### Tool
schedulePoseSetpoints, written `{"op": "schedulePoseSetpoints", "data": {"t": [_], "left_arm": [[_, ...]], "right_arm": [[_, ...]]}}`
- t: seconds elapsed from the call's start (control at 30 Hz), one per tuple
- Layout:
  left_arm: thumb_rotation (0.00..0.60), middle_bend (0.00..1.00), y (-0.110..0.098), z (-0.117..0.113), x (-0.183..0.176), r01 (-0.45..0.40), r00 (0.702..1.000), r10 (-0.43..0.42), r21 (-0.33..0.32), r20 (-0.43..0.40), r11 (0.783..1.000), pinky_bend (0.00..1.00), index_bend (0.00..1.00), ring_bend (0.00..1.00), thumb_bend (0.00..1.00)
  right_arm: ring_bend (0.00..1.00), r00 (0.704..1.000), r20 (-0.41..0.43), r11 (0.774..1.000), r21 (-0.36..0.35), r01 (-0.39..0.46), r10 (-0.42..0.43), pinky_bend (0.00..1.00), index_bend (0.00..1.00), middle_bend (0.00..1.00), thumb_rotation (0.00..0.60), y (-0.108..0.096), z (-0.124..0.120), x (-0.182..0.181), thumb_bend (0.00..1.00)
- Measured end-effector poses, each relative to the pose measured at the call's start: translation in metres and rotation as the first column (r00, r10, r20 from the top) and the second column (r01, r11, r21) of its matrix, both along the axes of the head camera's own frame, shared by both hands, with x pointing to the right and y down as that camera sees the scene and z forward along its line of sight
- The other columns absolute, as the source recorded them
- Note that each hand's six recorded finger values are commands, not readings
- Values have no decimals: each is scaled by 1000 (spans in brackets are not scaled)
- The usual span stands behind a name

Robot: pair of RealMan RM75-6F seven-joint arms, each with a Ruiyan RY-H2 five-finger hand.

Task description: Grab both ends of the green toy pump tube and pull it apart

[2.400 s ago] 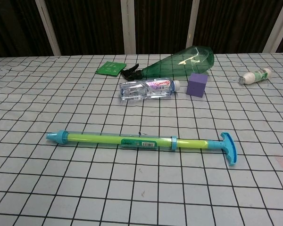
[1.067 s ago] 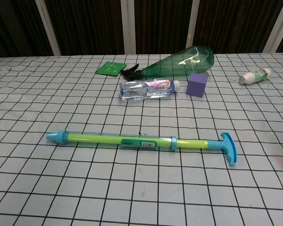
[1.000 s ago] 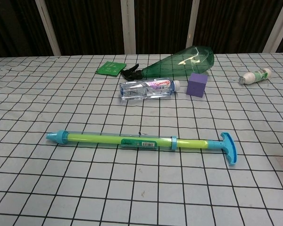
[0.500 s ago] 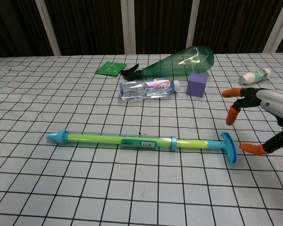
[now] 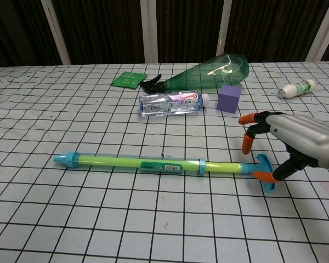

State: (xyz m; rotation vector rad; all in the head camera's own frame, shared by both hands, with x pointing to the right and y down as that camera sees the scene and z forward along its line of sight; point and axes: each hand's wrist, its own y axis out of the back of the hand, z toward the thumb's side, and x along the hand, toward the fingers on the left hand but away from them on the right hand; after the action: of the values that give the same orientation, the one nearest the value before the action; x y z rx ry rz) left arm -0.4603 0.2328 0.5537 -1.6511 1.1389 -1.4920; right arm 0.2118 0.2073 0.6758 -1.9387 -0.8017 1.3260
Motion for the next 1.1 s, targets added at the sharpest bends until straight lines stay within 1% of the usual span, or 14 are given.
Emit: {"op": "schedulePoseSetpoints", "data": {"t": [0.27,0.4,0.67,0.9,1.1], "left_arm": [[600,0,-1,1,-1,7,1000,-7,-2,-5,1000,0,0,0,70],[600,0,-2,1,-1,7,1000,-7,-3,-9,1000,0,0,0,70],[600,0,-2,1,-1,10,1000,-10,-5,-13,1000,0,0,0,70],[600,0,-2,0,-1,11,1000,-11,-4,-14,1000,0,0,0,70],[600,0,-3,-1,-2,21,1000,-21,2,-17,1000,0,0,0,70]], "right_arm": [[0,1000,-11,1000,-14,4,-4,0,482,146,600,4,15,-13,306],[0,1000,-18,1000,-11,3,-3,0,482,146,600,2,19,-17,306],[0,1000,-25,1000,-7,-5,5,0,486,147,600,-1,20,-17,313],[0,999,-38,1000,-16,-7,7,0,509,147,600,0,20,-13,345],[0,999,-49,1000,-21,-7,6,0,551,158,600,1,21,-10,380]]}}
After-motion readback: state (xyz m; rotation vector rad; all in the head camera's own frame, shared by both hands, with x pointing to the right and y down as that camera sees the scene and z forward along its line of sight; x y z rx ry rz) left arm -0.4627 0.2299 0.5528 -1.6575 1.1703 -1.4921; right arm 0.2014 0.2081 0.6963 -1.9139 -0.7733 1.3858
